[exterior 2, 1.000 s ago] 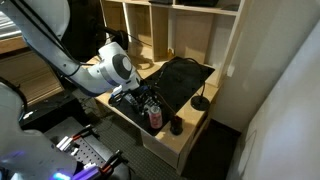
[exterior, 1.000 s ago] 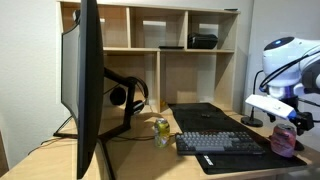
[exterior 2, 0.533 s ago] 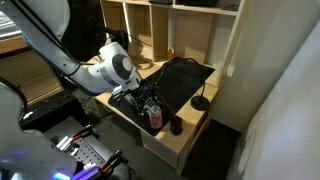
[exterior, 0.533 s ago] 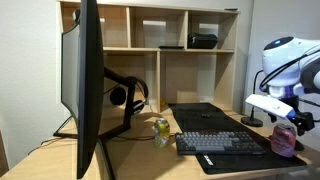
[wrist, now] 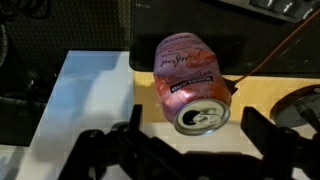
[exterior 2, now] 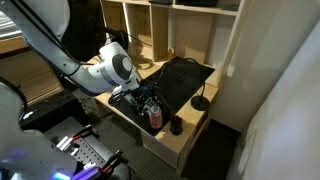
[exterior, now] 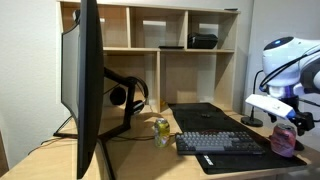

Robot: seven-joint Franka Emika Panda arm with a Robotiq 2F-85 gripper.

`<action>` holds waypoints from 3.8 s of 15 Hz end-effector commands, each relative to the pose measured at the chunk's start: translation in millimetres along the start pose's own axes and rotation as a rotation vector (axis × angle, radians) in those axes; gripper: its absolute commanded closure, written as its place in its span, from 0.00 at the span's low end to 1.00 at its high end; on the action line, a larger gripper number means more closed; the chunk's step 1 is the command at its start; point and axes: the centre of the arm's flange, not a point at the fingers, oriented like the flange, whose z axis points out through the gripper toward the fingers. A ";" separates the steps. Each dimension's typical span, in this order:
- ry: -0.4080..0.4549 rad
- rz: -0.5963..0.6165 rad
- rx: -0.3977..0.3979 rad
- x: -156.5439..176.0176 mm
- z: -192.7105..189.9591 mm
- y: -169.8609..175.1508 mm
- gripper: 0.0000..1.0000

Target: Put the pink can next to the yellow one

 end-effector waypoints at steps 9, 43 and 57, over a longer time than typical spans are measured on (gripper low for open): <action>0.001 0.009 0.052 -2.6 18.2 -3.3 0.00; 0.015 0.066 -0.015 -3.7 41.4 -9.4 0.51; -0.068 -0.100 0.334 -17.5 -105.4 48.7 0.51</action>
